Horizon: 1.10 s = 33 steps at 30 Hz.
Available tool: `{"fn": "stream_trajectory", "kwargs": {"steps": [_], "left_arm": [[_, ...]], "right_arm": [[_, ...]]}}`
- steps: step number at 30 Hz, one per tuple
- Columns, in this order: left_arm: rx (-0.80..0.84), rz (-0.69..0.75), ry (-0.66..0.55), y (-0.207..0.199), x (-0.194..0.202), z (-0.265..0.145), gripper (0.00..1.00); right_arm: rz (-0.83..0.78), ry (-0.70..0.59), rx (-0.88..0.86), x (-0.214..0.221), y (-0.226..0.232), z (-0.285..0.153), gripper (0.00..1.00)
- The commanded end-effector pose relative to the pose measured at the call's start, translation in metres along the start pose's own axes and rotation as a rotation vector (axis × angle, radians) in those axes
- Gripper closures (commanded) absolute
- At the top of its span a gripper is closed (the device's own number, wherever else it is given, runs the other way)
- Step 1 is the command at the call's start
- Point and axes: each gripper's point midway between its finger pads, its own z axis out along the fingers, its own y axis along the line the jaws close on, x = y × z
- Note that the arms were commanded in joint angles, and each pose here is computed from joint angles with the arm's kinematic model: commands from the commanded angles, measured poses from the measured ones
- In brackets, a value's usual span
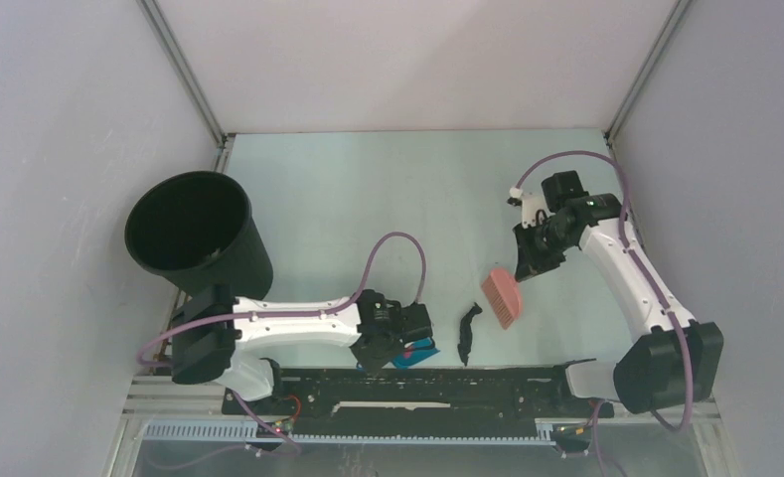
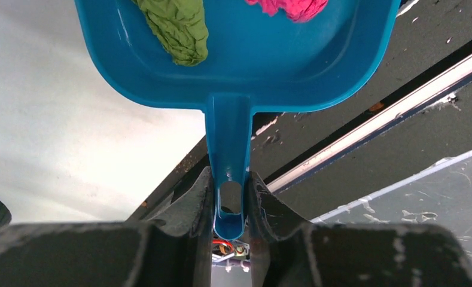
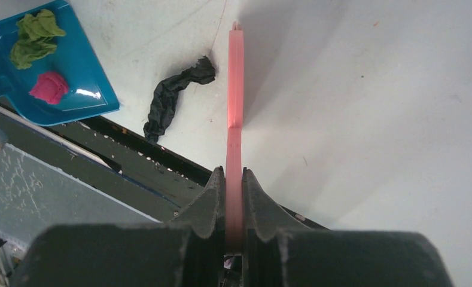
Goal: Sweep away the paper scraps from the table
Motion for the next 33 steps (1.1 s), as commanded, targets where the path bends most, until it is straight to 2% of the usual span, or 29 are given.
{"fn": "stream_trajectory", "kwargs": {"steps": [1, 8, 14, 22, 27, 33], "left_arm": [[0.035, 0.082, -0.053, -0.016, -0.025, 0.006, 1.0], [0.04, 0.123, -0.096, -0.036, -0.074, 0.012, 1.0], [0.071, 0.104, -0.189, -0.053, -0.111, 0.011, 1.0], [0.105, 0.043, -0.347, -0.057, -0.129, 0.011, 1.0], [0.124, 0.042, -0.411, -0.058, -0.134, 0.014, 1.0], [0.108, 0.034, -0.467, -0.055, -0.143, 0.013, 1.0]], "right_arm": [[0.002, 0.028, -0.034, -0.005, 0.01, 0.015, 1.0], [-0.028, 0.044, -0.225, -0.008, 0.053, 0.022, 1.0], [-0.026, 0.001, -0.255, -0.011, 0.057, 0.011, 1.0], [0.018, -0.07, -0.304, -0.022, 0.056, -0.012, 1.0], [0.03, -0.147, -0.242, -0.037, 0.042, -0.028, 1.0], [0.029, -0.163, -0.202, -0.043, 0.036, -0.042, 1.0]]}}
